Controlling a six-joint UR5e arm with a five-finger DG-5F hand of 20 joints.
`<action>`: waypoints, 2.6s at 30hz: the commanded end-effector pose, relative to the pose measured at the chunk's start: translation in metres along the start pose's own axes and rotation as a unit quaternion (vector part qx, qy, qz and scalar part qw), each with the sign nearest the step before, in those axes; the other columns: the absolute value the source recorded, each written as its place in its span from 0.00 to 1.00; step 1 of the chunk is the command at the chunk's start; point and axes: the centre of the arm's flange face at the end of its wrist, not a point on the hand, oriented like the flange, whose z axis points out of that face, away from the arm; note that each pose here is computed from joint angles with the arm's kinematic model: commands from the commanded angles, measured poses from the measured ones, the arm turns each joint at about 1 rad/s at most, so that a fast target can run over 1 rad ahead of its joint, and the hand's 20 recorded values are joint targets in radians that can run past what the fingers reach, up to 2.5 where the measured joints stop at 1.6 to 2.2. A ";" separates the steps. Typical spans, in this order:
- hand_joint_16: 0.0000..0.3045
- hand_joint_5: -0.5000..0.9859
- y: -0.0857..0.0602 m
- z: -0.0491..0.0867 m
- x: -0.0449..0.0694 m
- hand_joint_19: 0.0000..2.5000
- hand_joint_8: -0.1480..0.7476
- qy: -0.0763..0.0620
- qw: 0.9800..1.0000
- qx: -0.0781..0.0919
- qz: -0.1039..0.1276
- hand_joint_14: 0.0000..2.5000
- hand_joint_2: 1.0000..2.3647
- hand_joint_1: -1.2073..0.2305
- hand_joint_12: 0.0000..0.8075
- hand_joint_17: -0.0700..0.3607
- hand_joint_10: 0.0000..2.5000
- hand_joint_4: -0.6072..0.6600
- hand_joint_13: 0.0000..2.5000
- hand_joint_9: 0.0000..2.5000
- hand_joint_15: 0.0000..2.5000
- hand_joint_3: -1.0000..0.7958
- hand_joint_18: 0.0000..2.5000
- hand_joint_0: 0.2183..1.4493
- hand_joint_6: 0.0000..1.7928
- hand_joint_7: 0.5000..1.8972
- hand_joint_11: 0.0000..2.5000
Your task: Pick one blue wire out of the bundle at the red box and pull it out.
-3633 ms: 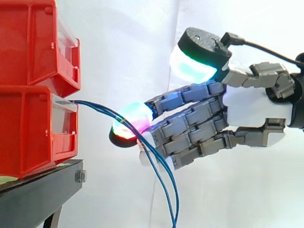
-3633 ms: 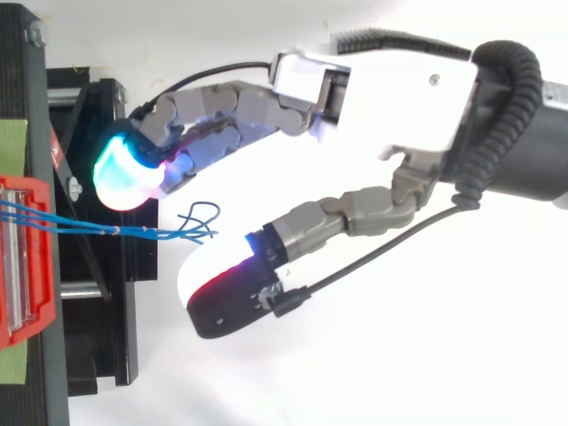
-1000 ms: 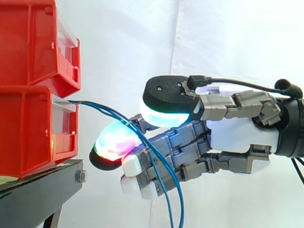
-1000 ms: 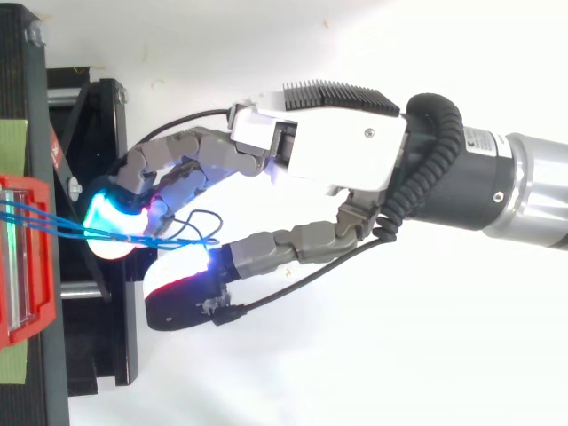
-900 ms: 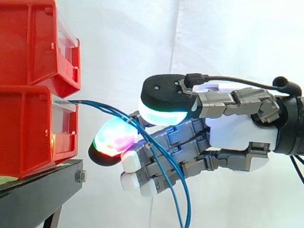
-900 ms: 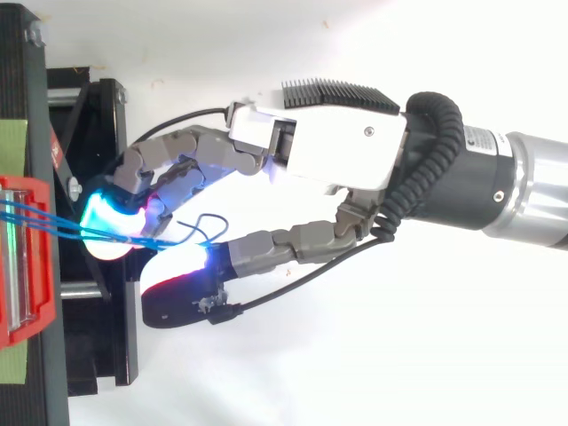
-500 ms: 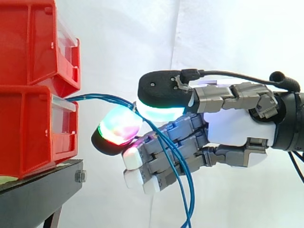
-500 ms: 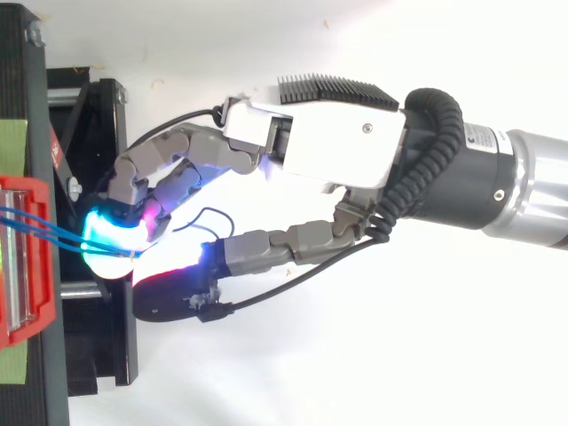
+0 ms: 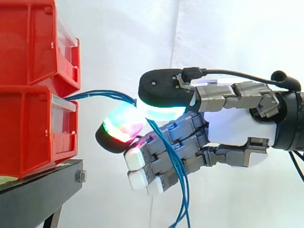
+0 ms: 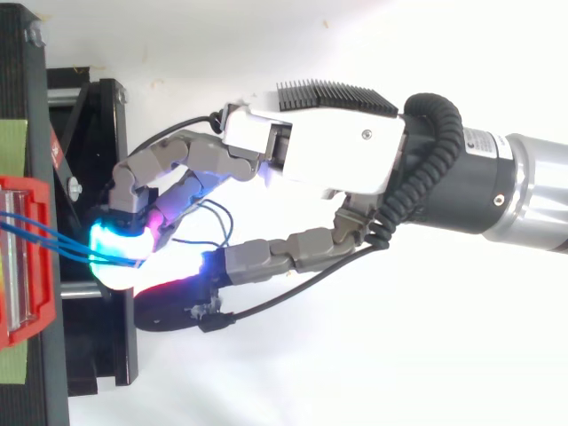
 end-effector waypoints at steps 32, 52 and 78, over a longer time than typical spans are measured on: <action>0.19 0.23 0.075 -0.041 -0.056 0.18 0.56 0.065 0.992 0.107 0.011 0.01 0.01 0.33 0.54 0.47 0.00 0.50 0.34 0.32 0.19 0.53 0.30 0.33 0.54 0.39 0.18; 0.17 0.23 0.076 -0.051 -0.060 0.18 0.53 0.103 0.984 0.145 0.009 0.01 0.00 0.25 0.51 0.44 0.00 0.58 0.35 0.32 0.20 0.28 0.30 0.36 0.54 0.35 0.19; 0.19 0.24 0.076 -0.057 -0.060 0.20 0.56 0.111 0.977 0.173 0.054 0.01 0.00 0.42 0.54 0.47 0.01 0.62 0.35 0.33 0.21 0.31 0.29 0.25 0.52 0.39 0.19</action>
